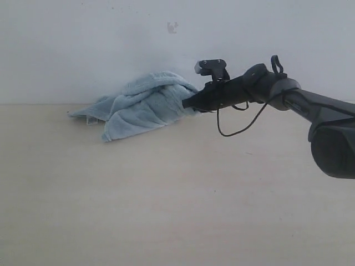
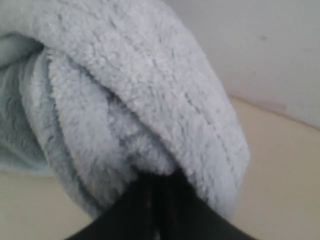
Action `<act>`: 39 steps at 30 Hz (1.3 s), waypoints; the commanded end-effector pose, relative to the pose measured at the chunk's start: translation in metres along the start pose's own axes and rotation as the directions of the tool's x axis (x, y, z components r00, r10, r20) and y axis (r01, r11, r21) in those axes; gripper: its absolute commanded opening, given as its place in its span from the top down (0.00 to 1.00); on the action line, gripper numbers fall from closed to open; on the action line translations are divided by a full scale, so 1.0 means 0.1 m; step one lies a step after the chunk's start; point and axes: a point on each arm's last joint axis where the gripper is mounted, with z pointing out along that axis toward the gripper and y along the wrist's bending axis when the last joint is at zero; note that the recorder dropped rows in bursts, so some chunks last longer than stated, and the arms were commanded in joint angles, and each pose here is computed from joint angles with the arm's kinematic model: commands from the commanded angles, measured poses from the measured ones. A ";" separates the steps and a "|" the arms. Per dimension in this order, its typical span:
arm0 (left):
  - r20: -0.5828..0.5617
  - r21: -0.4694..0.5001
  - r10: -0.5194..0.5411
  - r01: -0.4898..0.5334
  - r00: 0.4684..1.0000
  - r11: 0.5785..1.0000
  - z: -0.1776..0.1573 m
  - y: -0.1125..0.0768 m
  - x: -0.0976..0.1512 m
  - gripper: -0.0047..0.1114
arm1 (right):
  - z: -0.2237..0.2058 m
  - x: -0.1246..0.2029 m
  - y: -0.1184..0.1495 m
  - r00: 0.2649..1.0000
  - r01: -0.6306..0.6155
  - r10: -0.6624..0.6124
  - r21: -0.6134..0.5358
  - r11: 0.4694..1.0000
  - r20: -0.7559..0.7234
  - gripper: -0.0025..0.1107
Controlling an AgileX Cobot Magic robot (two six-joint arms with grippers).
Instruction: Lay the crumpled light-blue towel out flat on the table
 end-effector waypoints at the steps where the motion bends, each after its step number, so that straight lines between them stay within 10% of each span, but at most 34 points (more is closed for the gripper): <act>1: -0.002 0.005 -0.005 0.005 1.000 1.000 0.00 0.00 0.01 0.93 | -0.09 0.07 0.09 0.986 0.080 -0.100 -0.145 0.986 -0.131 0.97; 26: -0.007 0.004 -0.005 0.005 1.000 1.000 0.00 0.00 0.02 0.93 | -0.50 0.08 0.11 0.881 0.030 -0.097 -0.149 0.988 -0.462 0.97; 39: -0.003 0.005 -0.005 0.005 1.000 1.000 0.00 0.00 0.01 0.93 | -0.79 -0.42 0.11 0.962 0.064 -0.069 -0.026 0.998 -0.263 0.96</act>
